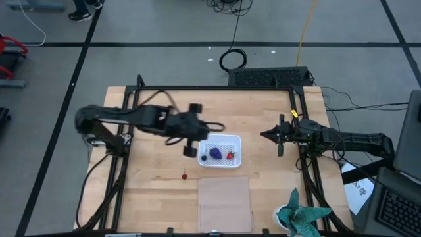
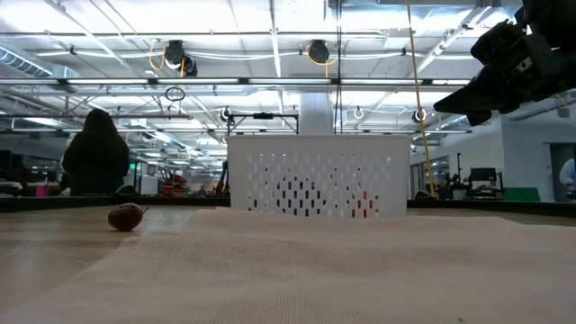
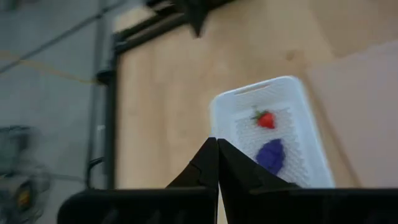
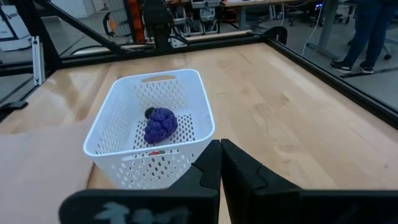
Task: Pick and placing Produce into tupperware
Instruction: Put the red cherry into the white bin
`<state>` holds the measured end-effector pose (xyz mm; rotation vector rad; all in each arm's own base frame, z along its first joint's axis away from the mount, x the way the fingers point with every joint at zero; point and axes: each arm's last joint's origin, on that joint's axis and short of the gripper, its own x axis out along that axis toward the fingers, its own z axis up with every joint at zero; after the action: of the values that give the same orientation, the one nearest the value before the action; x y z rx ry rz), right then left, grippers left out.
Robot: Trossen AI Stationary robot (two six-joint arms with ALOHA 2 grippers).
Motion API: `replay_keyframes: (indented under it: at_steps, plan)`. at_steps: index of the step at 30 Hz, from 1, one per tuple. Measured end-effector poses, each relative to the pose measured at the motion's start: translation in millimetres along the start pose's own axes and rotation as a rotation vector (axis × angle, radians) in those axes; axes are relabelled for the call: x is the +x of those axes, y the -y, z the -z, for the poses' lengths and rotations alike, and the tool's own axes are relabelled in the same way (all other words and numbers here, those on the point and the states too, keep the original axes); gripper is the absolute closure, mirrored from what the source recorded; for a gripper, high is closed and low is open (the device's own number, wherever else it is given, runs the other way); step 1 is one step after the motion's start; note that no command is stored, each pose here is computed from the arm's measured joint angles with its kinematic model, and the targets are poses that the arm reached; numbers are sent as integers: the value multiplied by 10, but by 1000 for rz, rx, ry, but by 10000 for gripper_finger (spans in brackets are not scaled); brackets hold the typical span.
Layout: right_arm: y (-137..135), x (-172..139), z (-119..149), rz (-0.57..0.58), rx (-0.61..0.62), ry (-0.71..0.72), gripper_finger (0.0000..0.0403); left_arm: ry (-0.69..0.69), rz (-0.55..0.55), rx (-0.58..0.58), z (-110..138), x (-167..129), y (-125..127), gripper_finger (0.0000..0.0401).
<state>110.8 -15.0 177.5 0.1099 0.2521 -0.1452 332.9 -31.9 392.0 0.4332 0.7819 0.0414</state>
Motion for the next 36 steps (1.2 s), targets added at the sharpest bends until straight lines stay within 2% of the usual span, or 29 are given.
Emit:
replay_keyframes:
  at_steps: [3,6,10,12,15,18,22,27,31,36]
  plan:
    - [0,0,-3,0,0,3,403,71,-64,-53,194,-154,42,400]
    - [-1,0,-10,-1,0,10,403,205,-67,-95,438,-144,128,401]
    - [-3,0,-42,-4,0,43,403,368,-39,-134,777,148,233,401]
    - [-6,-2,-68,-7,4,70,403,369,-37,-140,944,305,263,401]
    - [-7,-2,-73,-8,11,76,403,413,-66,-137,1060,401,276,401]
    - [-8,-2,-74,-10,11,77,403,449,-69,-110,1146,323,304,401]
    - [-13,-23,-87,-26,10,95,403,532,-84,-94,1241,31,325,401]
    - [-38,-90,-139,-105,3,164,403,627,-97,-100,1511,-257,389,401]
    - [-61,-149,-173,-172,-22,217,403,669,-71,-93,1844,-130,481,401]
    - [-52,-125,-72,-183,-24,285,403,733,-91,-149,2207,93,529,401]
